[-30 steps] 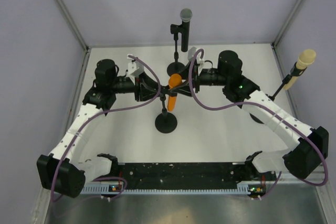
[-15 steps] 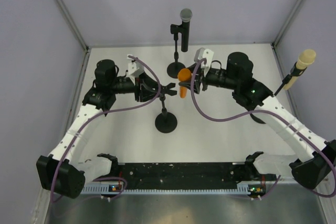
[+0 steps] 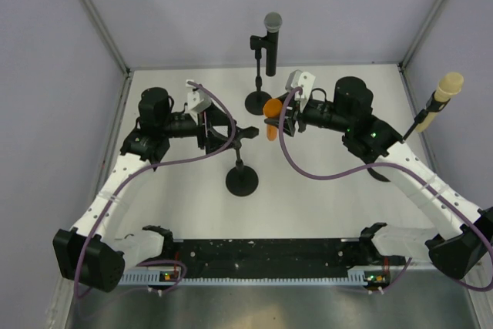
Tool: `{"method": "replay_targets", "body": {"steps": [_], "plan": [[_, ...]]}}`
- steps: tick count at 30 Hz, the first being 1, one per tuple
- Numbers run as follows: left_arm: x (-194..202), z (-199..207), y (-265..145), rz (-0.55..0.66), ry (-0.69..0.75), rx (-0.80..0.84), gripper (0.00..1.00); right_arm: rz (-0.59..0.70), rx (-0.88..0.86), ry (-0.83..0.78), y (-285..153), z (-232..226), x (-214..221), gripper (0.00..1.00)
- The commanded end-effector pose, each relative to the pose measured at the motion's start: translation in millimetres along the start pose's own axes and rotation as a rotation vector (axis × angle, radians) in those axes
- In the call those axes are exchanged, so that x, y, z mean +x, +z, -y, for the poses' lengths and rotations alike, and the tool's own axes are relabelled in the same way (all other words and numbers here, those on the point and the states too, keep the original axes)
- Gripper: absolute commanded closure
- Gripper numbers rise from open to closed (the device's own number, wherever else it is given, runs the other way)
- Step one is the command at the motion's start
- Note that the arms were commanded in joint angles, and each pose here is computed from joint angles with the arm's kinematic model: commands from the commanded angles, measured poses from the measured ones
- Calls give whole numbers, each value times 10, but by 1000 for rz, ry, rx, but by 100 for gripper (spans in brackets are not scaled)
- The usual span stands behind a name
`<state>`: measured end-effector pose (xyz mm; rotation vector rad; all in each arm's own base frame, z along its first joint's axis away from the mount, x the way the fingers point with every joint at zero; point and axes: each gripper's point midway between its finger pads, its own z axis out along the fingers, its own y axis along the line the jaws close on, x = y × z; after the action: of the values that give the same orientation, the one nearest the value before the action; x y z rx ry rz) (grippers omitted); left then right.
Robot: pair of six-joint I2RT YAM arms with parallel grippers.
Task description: Remove the microphone from the stand
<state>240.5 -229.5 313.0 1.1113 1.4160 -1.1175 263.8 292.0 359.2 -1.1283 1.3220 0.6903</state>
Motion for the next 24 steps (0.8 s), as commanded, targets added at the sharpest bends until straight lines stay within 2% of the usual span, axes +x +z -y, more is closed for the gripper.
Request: {"method": "replay_targets", "body": {"steps": [1, 3, 19, 24], "plan": [[-172, 125, -26, 32, 57, 38, 12, 82, 24, -57, -85, 47, -364, 69], [-174, 131, -26, 33, 57, 41, 1, 83, 24, -58, -86, 49, -371, 69], [-240, 140, -42, 37, 65, 35, 1, 82, 21, -58, -83, 44, -367, 70], [-416, 119, -73, -12, 127, 15, 1, 73, 39, -91, -113, 109, -469, 72]]}}
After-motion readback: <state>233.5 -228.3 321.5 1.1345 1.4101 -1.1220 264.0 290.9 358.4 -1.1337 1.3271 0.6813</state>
